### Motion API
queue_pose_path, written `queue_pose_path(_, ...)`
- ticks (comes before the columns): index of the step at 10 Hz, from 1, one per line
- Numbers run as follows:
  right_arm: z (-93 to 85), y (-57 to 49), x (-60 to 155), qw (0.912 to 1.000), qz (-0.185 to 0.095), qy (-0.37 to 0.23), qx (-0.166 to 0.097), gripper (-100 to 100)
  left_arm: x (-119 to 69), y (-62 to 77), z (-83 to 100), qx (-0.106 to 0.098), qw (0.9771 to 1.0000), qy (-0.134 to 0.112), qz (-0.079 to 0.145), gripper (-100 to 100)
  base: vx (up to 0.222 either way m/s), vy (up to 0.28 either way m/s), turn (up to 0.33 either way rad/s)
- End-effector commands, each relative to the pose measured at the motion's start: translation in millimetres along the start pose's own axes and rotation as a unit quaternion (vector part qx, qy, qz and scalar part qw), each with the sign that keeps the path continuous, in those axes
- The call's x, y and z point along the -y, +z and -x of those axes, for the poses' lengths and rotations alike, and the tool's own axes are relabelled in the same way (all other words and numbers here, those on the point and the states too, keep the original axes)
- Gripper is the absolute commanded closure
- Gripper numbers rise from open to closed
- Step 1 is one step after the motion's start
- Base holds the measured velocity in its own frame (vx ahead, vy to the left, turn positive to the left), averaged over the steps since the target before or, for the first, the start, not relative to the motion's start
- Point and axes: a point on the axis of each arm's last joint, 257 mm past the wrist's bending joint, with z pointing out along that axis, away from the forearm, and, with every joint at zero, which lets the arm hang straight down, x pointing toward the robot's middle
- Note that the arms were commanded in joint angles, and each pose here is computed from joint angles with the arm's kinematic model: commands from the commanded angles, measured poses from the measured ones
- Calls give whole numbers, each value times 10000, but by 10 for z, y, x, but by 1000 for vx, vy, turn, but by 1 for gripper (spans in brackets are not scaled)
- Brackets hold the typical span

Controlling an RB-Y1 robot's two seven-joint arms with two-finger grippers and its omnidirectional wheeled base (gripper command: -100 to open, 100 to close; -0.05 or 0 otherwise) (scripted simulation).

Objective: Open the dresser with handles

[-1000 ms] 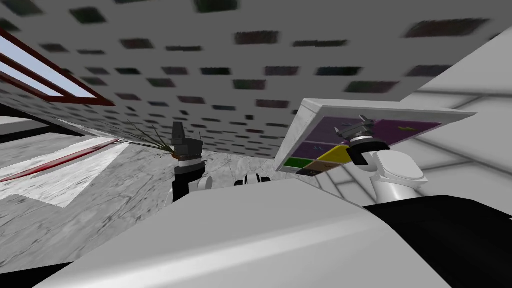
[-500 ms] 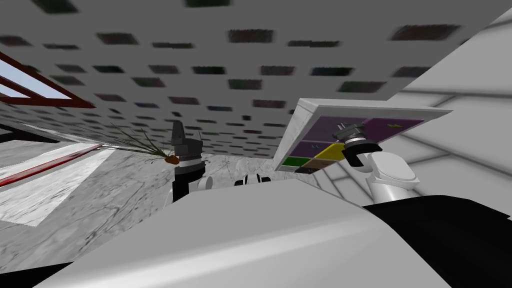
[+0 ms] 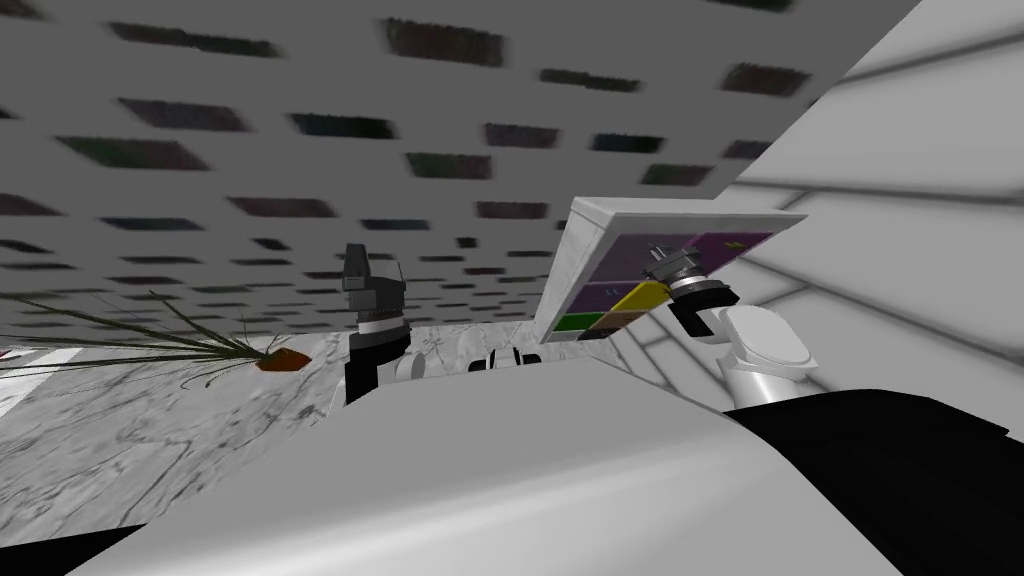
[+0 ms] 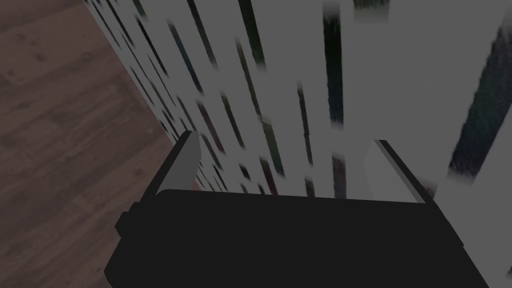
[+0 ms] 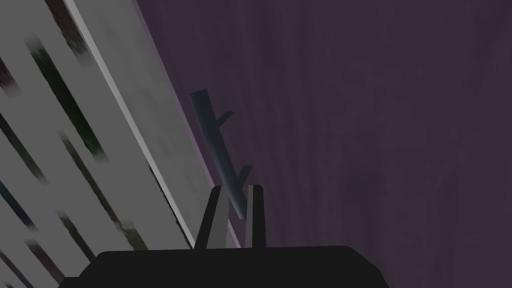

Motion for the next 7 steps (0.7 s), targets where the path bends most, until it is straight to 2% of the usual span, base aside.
queue_pose_path(1,361,-75,-112,9992,87,115,362,100,0,0,0,0,10000,0,0,0,186,-32,-300)
queue_pose_path(2,438,-70,-79,9990,57,96,439,100,-1,-1,1,0,10000,1,1,0,125,-11,-208)
queue_pose_path(4,779,-150,-230,9963,197,239,796,100,0,0,0,0,10000,1,0,0,151,-6,-374)
queue_pose_path(5,867,-149,-190,9957,161,218,884,100,0,0,0,0,10000,1,1,0,130,26,-205)
queue_pose_path(6,784,-169,-184,9963,167,210,811,100,0,0,0,0,10000,0,-1,0,43,15,-17)
queue_pose_path(7,832,-169,-103,9967,-15,140,798,-100,1,1,-1,0,10000,-1,-2,0,9,90,5)
